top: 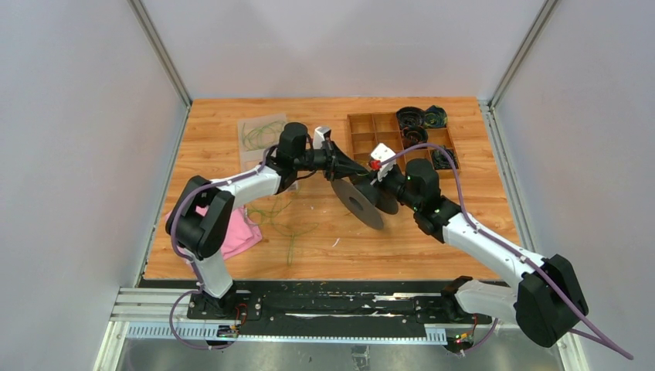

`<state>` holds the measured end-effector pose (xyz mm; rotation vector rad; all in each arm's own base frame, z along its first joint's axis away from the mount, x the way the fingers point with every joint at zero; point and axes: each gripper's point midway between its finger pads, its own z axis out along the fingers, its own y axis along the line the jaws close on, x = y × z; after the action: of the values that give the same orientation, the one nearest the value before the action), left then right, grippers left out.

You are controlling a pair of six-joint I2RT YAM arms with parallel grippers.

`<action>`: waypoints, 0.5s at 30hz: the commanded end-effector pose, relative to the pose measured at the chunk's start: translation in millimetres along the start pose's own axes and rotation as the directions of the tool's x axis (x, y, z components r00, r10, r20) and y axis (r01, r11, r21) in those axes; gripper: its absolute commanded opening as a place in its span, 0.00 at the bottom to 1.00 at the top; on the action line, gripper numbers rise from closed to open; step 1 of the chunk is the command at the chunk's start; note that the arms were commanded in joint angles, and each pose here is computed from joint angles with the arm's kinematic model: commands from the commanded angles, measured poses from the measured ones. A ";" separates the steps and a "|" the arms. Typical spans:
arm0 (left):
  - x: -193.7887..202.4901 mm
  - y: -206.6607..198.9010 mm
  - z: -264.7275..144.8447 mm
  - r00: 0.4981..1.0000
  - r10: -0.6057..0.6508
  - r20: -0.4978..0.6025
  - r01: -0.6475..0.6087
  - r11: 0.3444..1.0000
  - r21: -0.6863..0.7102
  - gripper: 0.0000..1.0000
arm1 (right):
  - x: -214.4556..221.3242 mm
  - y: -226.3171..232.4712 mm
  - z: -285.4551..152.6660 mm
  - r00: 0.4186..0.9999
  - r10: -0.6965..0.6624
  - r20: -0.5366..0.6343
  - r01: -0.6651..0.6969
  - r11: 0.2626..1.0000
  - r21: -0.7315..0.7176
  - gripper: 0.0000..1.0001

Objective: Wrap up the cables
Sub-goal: Wrap the cable around the cable reel.

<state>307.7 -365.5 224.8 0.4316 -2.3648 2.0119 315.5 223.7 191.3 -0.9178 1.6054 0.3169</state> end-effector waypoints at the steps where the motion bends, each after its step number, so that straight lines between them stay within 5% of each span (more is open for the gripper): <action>1: -0.7 -9.5 5.0 0.999 0.041 -0.017 -0.040 0.999 0.033 0.00 | -5.6 -6.6 3.0 1.000 -0.020 -0.007 0.020 0.999 0.040 0.02; 10: -12.9 -13.7 -0.2 0.998 0.054 0.013 -0.055 0.997 0.047 0.00 | 12.7 -4.2 4.0 0.995 -0.051 -0.088 0.052 0.999 0.016 0.02; 15: -19.3 -16.2 -5.5 0.998 0.061 0.026 -0.063 0.997 0.053 0.00 | 17.1 -1.5 4.4 0.990 -0.044 -0.135 0.041 0.999 -0.027 0.20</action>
<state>320.8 -361.1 223.6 0.4469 -2.3695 2.0419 323.3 224.2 191.3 -0.9315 1.6301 0.2760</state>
